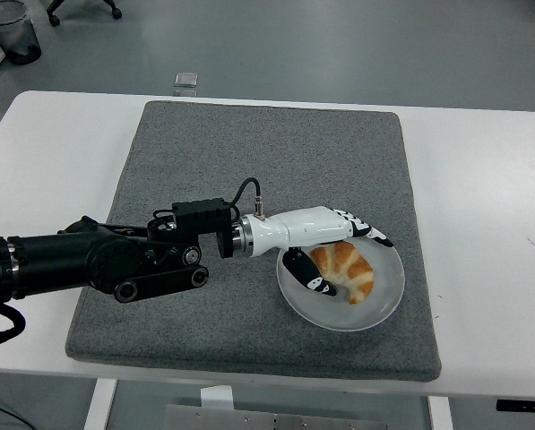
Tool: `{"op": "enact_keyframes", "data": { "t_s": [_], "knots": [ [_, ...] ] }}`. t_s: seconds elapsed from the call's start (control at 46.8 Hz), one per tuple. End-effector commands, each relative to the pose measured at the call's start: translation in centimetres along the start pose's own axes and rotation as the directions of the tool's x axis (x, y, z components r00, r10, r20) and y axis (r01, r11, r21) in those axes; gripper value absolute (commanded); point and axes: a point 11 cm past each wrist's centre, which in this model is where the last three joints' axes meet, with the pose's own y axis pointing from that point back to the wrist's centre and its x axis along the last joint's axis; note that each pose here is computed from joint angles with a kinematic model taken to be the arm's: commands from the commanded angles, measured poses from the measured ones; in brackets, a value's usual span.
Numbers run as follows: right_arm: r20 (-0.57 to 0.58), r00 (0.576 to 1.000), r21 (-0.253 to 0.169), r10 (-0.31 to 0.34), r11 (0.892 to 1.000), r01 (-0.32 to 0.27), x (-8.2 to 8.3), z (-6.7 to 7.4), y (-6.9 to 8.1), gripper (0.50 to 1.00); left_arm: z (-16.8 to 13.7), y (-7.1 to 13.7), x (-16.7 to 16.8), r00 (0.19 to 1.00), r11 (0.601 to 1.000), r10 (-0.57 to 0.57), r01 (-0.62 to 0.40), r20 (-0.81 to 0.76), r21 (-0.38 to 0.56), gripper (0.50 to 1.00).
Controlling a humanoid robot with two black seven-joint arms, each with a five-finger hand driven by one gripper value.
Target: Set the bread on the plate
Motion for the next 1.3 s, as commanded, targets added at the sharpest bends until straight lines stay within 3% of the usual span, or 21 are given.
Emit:
{"op": "enact_keyframes", "data": {
  "t_s": [0.0, 0.278, 0.491, 0.833, 1.111, 1.282],
  "knots": [
    [0.000, 1.000, 0.000, 0.000, 1.000, 0.000, 0.0, 0.0, 0.0, 0.938, 0.0, 0.0, 0.3, 1.000, 1.000, 0.013, -0.013, -0.016, 0.002, 0.984],
    [0.000, 1.000, 0.000, 0.000, 1.000, 0.000, 0.0, 0.0, 0.0, 0.938, 0.0, -0.1, 0.8, 0.996, 0.999, 0.043, -0.043, -0.080, 0.012, 0.986],
    [0.000, 1.000, 0.000, 0.000, 1.000, 0.000, 0.0, 0.0, 0.0, 0.940, -0.2, 0.1, 2.3, 0.960, 0.994, 0.107, -0.100, -0.258, 0.042, 0.986],
    [0.000, 1.000, 0.000, 0.000, 1.000, 0.000, 0.0, 0.0, 0.0, 0.938, -0.8, 1.5, 8.1, 0.805, 0.971, 0.226, -0.233, -0.548, 0.057, 0.986],
    [0.000, 1.000, 0.000, 0.000, 1.000, 0.000, 0.0, 0.0, 0.0, 0.938, -2.9, 3.4, 12.1, 0.656, 0.912, 0.377, -0.384, -0.654, 0.141, 0.986],
    [0.000, 1.000, 0.000, 0.000, 1.000, 0.000, 0.0, 0.0, 0.0, 0.938, -4.8, 5.9, 15.9, 0.511, 0.830, 0.500, -0.513, -0.699, 0.219, 0.986]
  ]
}}
